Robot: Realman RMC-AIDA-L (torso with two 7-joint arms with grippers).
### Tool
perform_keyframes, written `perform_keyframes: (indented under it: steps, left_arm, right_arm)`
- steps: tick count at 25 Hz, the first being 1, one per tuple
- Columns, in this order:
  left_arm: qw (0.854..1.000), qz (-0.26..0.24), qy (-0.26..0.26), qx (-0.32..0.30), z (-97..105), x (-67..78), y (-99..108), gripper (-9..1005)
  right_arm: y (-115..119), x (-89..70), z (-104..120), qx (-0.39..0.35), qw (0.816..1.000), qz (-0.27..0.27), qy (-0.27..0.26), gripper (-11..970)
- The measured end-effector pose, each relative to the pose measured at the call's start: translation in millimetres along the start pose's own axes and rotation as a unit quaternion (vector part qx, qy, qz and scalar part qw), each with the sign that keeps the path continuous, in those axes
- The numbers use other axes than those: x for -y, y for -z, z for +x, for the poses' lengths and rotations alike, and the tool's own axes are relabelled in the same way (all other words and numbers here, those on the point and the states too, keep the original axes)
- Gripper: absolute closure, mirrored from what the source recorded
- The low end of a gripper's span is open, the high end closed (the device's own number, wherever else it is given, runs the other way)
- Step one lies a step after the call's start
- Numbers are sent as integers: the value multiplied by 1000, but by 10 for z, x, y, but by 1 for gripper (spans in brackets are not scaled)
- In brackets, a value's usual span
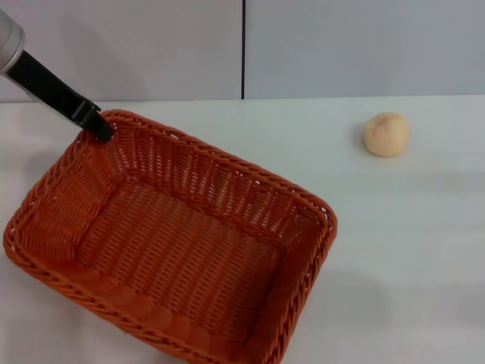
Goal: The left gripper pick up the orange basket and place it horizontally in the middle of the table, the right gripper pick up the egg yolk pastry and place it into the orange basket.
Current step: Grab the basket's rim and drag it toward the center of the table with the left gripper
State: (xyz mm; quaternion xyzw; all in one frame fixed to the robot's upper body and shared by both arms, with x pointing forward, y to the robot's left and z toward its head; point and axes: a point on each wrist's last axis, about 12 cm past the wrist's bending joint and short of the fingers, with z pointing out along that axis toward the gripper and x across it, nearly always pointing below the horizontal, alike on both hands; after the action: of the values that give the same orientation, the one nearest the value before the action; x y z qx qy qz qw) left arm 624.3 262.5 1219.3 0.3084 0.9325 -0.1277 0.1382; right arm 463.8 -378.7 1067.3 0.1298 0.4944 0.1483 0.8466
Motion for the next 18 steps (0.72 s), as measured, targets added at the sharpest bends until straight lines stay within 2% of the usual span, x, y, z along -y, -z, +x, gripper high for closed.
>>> perform_keyframes:
  steps: [18]
  left_arm:
    - [998, 41, 50, 21, 14, -21, 137, 802]
  right_arm:
    - [-15, 11, -15, 2, 1000, -2, 2, 345]
